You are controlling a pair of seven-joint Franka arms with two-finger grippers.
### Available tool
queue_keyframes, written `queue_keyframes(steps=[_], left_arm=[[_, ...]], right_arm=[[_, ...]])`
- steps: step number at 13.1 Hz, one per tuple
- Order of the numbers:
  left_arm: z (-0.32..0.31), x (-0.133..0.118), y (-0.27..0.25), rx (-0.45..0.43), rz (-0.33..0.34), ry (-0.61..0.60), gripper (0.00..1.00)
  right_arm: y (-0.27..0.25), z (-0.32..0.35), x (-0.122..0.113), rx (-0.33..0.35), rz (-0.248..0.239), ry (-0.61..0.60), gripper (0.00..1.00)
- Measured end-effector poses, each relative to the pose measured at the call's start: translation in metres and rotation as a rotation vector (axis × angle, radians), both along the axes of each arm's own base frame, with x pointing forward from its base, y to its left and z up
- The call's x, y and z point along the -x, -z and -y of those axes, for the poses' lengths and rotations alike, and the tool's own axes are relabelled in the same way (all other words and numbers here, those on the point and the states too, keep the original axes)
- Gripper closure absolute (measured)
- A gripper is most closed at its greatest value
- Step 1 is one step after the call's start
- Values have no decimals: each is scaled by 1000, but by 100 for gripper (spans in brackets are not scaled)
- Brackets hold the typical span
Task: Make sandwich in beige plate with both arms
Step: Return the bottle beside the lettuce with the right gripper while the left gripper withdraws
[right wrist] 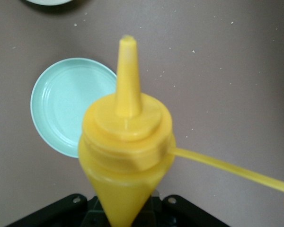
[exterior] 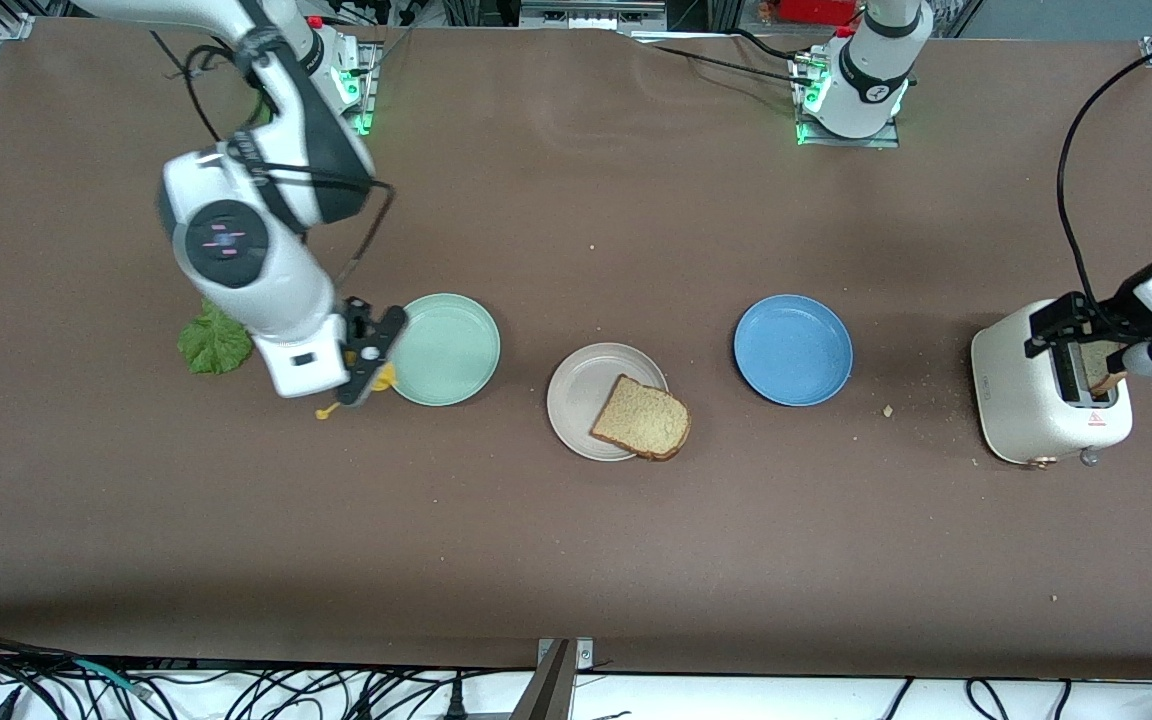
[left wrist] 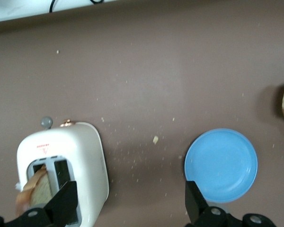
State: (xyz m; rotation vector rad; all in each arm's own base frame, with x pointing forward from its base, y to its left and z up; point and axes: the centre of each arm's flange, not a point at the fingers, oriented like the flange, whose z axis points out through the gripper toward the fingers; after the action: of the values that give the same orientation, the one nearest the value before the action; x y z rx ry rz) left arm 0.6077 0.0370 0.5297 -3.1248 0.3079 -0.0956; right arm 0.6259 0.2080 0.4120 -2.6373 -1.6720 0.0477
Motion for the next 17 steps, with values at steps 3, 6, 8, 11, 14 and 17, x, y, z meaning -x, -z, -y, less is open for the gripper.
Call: queue_keyframes(steps=[3,6,8,11,14,17], left_arm=[[15,16,-16,-13,-45,26,0],[28,28,-24,-16,-84,36,0],[32,31,-28,-18,-90,23,0],[33,35,-32,-16,-94,-25,0],[29,35,-32,-15,-94,-35,0],[28,34,-31,-15,-96,-37,0]], right_arm=[[7,66,-1,-188,-17,-51,92],[33,125,10,-360,-7,-93,92],[58,166,24,-485,0,-79,92],[102,224,50,-682,55,-18,92],[146,252,85,-802,119,-12,92],[179,251,112,-828,118,-80,92]])
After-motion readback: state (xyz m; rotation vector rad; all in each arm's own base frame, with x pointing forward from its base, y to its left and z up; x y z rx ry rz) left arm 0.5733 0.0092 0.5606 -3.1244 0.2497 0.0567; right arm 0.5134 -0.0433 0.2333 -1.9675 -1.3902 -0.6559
